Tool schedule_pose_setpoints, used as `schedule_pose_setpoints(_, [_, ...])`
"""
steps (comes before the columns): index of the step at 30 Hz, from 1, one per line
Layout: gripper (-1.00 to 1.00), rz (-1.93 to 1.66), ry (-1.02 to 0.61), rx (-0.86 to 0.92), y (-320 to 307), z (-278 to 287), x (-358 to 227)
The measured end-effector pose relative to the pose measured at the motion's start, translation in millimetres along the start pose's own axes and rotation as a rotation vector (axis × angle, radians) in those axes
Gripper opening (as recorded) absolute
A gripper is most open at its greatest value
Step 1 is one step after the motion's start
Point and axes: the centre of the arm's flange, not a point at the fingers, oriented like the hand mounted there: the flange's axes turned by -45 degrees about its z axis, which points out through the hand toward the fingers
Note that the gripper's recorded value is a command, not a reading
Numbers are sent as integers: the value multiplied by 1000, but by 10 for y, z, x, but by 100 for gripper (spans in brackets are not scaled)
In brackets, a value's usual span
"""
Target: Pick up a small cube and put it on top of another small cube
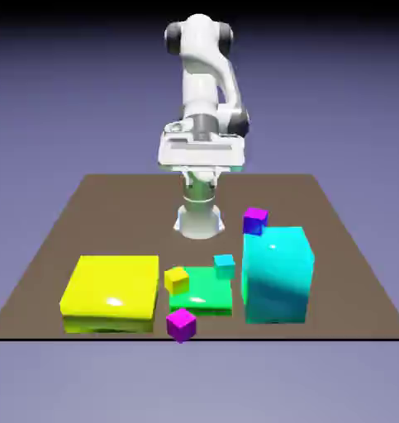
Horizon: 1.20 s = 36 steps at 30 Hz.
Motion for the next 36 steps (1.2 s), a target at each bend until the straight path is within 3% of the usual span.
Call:
schedule_pose_setpoints(12, [0, -252, -402, 109, 142, 1342, -58])
schedule_pose_setpoints(27, [0, -644, -874, 233, 305, 2874, -657])
schedule_pose_setpoints(33, [0, -651, -880, 235, 334, 3342, -1179])
schedule_pose_setpoints(34, [-100, -651, -880, 235, 335, 3352, -1192])
schedule_pose_setpoints(36, [-100, -650, -881, 235, 335, 3352, -1193])
